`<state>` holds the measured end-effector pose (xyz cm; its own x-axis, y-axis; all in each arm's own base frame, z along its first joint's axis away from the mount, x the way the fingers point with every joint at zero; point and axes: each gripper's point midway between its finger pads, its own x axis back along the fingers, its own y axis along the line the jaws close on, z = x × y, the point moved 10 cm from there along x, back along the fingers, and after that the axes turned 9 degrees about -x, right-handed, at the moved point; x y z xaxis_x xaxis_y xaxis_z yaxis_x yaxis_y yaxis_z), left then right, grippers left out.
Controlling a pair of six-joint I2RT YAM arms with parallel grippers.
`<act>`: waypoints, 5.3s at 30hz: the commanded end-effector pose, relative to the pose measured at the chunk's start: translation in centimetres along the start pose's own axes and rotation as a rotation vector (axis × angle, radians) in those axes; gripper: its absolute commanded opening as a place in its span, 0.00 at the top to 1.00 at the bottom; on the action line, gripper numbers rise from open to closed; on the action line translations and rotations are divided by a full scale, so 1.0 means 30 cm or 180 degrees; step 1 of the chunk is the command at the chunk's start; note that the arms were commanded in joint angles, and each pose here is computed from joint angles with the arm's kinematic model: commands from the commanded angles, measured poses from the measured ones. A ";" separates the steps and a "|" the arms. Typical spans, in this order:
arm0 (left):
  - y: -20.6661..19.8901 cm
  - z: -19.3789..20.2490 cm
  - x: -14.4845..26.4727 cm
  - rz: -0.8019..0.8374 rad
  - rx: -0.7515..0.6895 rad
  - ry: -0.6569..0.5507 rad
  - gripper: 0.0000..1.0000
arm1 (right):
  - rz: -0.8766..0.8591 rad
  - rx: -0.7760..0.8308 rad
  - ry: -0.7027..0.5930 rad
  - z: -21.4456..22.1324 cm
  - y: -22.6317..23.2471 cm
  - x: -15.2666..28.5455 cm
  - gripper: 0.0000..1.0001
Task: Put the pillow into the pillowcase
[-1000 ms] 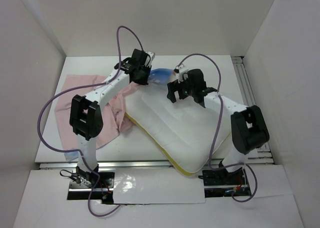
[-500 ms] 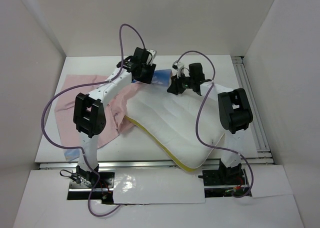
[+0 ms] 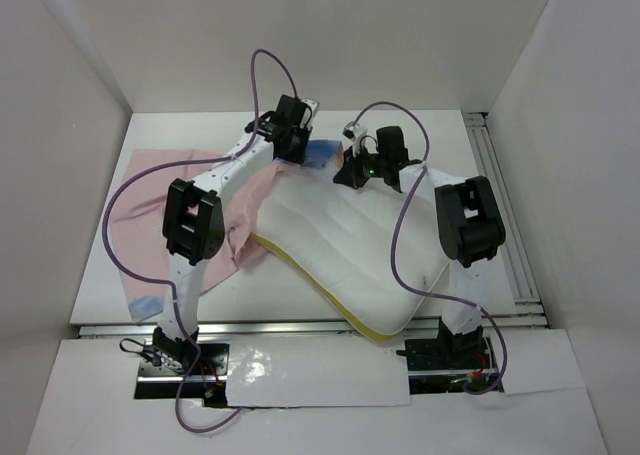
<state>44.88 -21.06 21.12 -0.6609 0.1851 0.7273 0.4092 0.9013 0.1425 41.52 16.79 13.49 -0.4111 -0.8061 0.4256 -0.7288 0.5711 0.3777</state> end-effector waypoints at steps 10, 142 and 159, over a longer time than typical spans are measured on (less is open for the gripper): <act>0.002 -0.167 0.225 0.0140 0.0169 -0.0969 1.00 | -0.0158 0.0339 -0.0257 -0.077 0.161 0.061 1.00; -0.062 0.630 0.496 -0.0411 0.1812 -0.0993 0.21 | 0.1022 0.0280 0.0034 0.069 0.865 0.144 1.00; -0.007 0.543 0.457 -0.0726 0.1814 -0.1092 1.00 | 0.0845 0.0303 -0.0128 0.042 0.888 0.184 1.00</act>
<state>24.04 -12.18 16.92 -0.8217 0.0019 0.5699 -0.0980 0.9846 -0.1447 19.19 27.44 21.65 -0.5755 -0.5696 0.5868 -0.6268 0.7681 0.1310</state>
